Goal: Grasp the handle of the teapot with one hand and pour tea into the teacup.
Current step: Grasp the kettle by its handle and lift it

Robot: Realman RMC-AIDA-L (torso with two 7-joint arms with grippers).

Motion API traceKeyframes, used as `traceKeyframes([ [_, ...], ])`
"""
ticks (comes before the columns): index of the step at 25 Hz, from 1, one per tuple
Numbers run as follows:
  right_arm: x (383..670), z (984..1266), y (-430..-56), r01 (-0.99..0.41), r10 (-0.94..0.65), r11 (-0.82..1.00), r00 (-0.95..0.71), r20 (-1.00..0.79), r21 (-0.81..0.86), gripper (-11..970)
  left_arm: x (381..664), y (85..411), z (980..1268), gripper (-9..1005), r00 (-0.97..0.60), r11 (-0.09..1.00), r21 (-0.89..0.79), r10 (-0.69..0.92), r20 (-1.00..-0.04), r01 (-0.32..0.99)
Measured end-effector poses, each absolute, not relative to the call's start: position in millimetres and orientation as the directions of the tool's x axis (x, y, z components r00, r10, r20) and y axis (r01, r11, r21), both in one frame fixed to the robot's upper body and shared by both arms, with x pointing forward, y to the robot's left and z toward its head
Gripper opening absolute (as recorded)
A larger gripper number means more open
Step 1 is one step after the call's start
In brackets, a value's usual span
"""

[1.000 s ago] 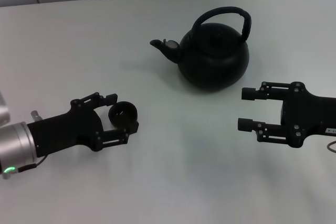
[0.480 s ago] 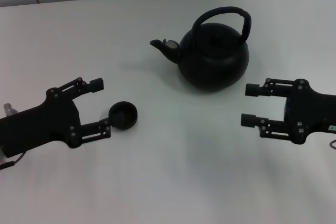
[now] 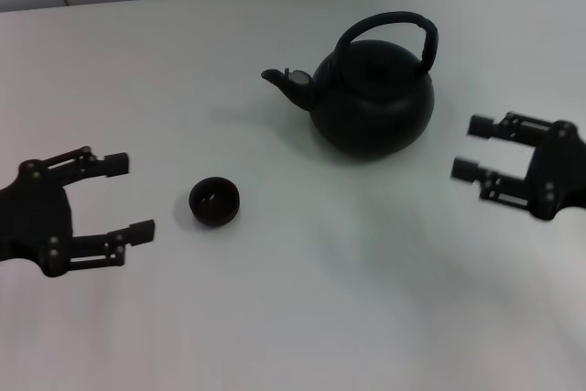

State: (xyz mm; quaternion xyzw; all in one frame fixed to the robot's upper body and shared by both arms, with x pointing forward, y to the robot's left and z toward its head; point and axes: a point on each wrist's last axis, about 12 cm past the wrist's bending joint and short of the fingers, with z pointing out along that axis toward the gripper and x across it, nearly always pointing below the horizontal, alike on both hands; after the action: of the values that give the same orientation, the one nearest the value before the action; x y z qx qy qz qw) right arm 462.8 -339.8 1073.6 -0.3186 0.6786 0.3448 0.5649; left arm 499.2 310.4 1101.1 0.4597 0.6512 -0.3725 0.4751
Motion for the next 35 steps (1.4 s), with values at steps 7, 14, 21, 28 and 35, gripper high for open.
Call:
traceKeyframes([
  [7, 469.7, 1060.7, -363.9, -0.615, 0.086, 0.768, -0.175, -0.981, 0.177, 644, 503.7, 316.1, 1100.9, 867, -0.151, 0.313, -0.045, 0.321, -0.935, 0.949],
  [14, 485.7, 1048.5, -359.9, -0.521, 0.098, 0.838, -0.148, -0.984, 0.162, 644, 506.6, 312.9, 1099.4, 867, -0.158, 0.302, -0.05, 0.346, -0.925, 0.952],
  [21, 506.9, 1039.9, -338.8, -0.513, 0.083, 0.845, -0.152, -0.985, 0.15, 642, 506.7, 312.3, 1098.8, 868, -0.161, 0.3, -0.053, 0.347, -0.924, 0.952],
  [28, 529.9, 1036.2, -316.1, -0.52, 0.05, 0.845, -0.161, -0.986, 0.127, 643, 506.9, 309.6, 1097.6, 868, -0.163, 0.299, -0.057, 0.341, -0.926, 0.952],
  [35, 544.8, 1038.3, -299.8, -0.541, 0.039, 0.832, -0.162, -0.986, 0.122, 642, 507.2, 309.8, 1096.7, 867, -0.166, 0.306, -0.057, 0.342, -0.925, 0.95],
])
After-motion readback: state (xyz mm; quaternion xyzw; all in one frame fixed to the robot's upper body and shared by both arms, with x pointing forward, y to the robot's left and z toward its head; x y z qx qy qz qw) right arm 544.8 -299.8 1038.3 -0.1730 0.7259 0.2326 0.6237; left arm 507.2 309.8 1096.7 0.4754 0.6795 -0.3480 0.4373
